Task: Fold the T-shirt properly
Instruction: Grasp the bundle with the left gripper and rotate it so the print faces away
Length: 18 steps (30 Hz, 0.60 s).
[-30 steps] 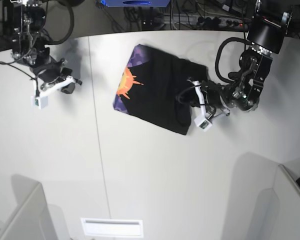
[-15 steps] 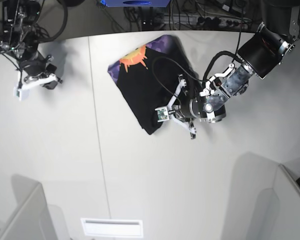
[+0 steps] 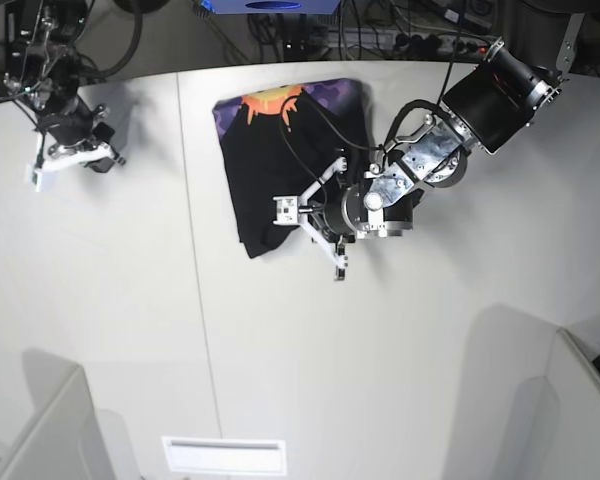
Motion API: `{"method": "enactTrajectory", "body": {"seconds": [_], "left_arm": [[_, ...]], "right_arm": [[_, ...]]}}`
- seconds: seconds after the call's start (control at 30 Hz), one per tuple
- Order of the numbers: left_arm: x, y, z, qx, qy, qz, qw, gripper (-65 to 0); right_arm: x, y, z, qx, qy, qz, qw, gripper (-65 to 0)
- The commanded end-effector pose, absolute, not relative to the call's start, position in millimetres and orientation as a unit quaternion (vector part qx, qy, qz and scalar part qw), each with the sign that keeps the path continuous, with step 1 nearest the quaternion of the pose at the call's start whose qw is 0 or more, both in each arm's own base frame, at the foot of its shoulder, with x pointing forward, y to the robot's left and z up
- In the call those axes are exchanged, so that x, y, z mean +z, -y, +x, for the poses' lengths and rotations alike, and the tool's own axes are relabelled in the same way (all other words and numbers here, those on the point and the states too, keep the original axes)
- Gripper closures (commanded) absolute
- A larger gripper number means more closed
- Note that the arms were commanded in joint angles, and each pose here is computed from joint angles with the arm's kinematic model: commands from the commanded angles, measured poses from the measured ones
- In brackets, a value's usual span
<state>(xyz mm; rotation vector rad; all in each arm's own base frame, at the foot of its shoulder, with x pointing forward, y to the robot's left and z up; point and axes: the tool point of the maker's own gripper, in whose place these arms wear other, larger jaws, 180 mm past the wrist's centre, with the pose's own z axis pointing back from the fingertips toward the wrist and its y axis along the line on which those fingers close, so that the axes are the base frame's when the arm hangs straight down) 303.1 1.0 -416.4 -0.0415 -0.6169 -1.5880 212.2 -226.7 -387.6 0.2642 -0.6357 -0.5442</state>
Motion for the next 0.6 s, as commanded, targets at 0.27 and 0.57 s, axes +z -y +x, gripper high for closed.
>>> {"method": "enactTrajectory", "body": {"seconds": [0.27, 0.57], "left_arm": [[-417, 20, 295, -0.748, 0.269, -0.023, 0.606, 0.0], [-420, 17, 294, -0.747, 0.264, -0.022, 0.609, 0.0]], "right_arm": [[-383, 230, 213, -0.262, 0.318, 0.125, 0.902, 0.0], [-383, 230, 213, -0.262, 0.318, 0.125, 0.902, 0.0]]}}
